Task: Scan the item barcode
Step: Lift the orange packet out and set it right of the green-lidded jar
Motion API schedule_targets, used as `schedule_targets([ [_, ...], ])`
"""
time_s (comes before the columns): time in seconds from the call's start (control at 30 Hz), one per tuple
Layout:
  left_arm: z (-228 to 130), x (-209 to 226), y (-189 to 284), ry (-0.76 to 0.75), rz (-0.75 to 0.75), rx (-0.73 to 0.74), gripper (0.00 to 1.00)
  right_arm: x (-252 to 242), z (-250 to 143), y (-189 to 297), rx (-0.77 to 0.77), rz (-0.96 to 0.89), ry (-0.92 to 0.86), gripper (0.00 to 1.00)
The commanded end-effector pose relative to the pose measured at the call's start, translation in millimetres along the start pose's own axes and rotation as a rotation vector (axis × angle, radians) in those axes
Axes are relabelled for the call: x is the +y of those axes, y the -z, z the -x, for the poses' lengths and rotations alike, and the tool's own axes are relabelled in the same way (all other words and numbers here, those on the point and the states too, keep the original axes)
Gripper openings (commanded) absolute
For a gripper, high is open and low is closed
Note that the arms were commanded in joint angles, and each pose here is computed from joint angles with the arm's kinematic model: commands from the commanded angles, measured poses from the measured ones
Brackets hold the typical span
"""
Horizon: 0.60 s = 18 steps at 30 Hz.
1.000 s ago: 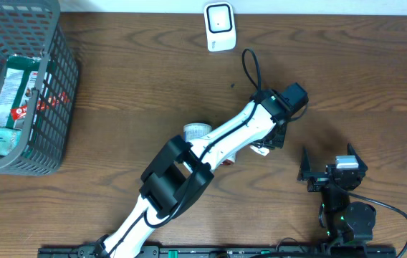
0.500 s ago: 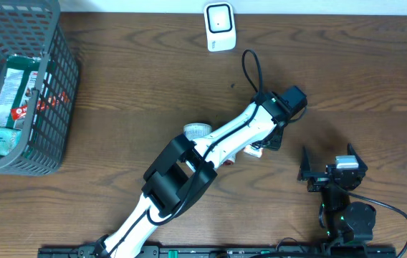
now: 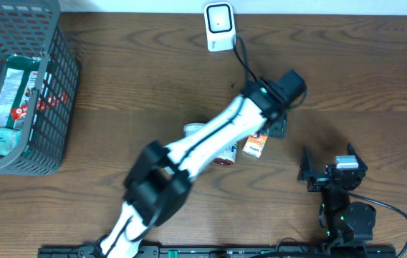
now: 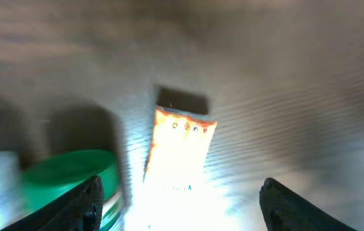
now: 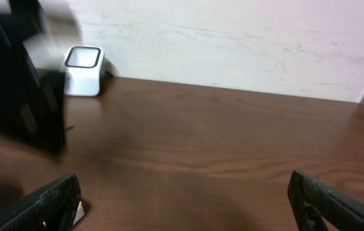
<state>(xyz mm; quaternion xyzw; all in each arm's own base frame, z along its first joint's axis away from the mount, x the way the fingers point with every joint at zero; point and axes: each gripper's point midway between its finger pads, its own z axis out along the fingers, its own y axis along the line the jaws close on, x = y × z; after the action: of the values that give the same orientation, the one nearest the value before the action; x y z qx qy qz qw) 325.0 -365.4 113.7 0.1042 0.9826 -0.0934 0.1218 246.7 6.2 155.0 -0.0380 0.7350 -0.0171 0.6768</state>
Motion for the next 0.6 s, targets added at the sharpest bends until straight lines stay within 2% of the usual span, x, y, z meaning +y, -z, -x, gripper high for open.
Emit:
schedule_targets([
  [0.0,33,14,79,0.032,-0.069,-0.154,0.76,-4,-2,0,0.005,-0.016,0.005,0.99],
  [0.1,42,30,115,0.038,-0.082,-0.216,0.75,-4,-2,0,0.005,-0.016,0.005,0.99],
  [0.27,52,82,172,0.096,-0.008,-0.328,0.76,-4,-2,0,0.005,-0.016,0.005,0.99],
  [0.57,21,224,262,0.365,0.201,-0.413,0.75,-4,-2,0,0.005,-0.016,0.005,0.99],
])
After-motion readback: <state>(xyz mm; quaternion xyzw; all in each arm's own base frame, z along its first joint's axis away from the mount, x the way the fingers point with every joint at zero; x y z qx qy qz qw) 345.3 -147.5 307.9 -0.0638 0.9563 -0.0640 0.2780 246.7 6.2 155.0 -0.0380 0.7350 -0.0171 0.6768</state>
